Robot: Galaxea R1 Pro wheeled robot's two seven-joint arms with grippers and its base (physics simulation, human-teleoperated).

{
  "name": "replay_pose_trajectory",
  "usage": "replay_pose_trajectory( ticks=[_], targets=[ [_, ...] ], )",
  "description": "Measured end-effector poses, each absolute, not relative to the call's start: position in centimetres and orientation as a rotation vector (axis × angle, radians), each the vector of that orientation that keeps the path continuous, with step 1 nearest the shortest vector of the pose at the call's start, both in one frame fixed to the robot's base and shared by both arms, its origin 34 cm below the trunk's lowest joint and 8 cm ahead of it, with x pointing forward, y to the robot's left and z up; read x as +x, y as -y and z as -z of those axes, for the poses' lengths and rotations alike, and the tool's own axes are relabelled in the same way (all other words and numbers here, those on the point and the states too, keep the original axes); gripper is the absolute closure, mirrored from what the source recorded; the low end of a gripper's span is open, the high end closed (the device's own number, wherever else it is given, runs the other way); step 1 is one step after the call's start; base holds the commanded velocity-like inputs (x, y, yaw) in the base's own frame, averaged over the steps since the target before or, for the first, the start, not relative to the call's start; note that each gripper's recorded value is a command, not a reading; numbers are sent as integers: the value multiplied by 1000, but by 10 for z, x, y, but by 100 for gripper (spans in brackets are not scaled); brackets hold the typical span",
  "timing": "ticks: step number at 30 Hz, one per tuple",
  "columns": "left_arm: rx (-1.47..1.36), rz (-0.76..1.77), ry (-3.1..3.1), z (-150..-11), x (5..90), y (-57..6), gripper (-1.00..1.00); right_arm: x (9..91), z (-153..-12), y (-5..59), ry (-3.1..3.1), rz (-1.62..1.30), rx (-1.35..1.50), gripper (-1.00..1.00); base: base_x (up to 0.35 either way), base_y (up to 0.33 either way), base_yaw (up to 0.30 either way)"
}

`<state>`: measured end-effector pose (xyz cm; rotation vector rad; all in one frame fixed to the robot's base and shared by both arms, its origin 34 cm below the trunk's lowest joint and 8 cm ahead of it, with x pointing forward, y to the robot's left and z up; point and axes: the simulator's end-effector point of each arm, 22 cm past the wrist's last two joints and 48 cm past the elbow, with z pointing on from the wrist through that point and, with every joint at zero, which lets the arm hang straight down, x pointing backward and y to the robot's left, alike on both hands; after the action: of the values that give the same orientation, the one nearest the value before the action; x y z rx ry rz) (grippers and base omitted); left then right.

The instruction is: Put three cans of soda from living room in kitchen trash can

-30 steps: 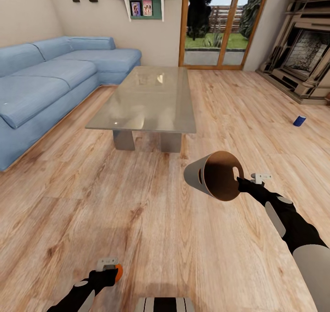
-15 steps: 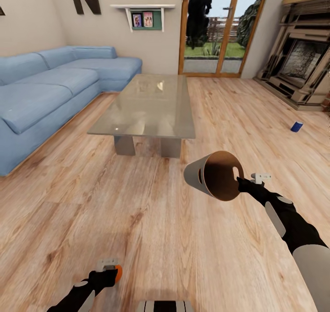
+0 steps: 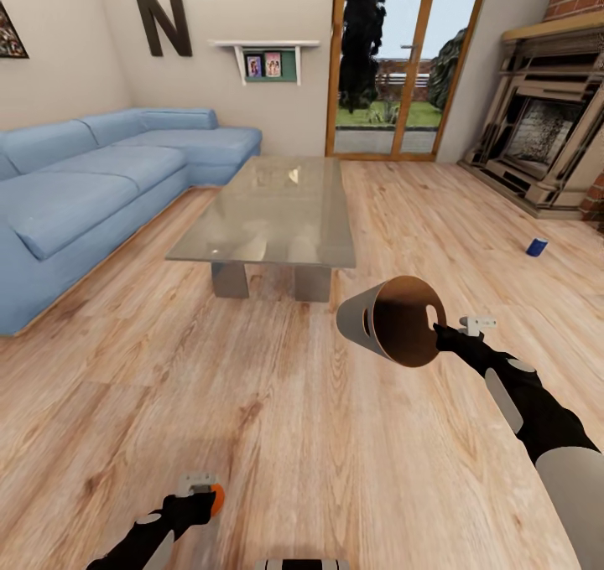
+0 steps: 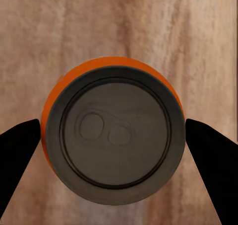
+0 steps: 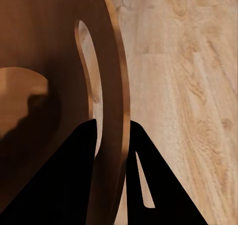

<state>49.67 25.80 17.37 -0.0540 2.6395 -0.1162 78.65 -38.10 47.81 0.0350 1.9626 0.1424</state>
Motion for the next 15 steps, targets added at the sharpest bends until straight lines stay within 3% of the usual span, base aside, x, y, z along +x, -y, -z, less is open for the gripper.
replay_pose_trajectory(
  ticks=[15],
  targets=[
    [-50, 116, -2579, -201, 515, -258, 100, 786, -522, 380, -1904, -141, 27, 100, 0, 0, 0]
  ],
)
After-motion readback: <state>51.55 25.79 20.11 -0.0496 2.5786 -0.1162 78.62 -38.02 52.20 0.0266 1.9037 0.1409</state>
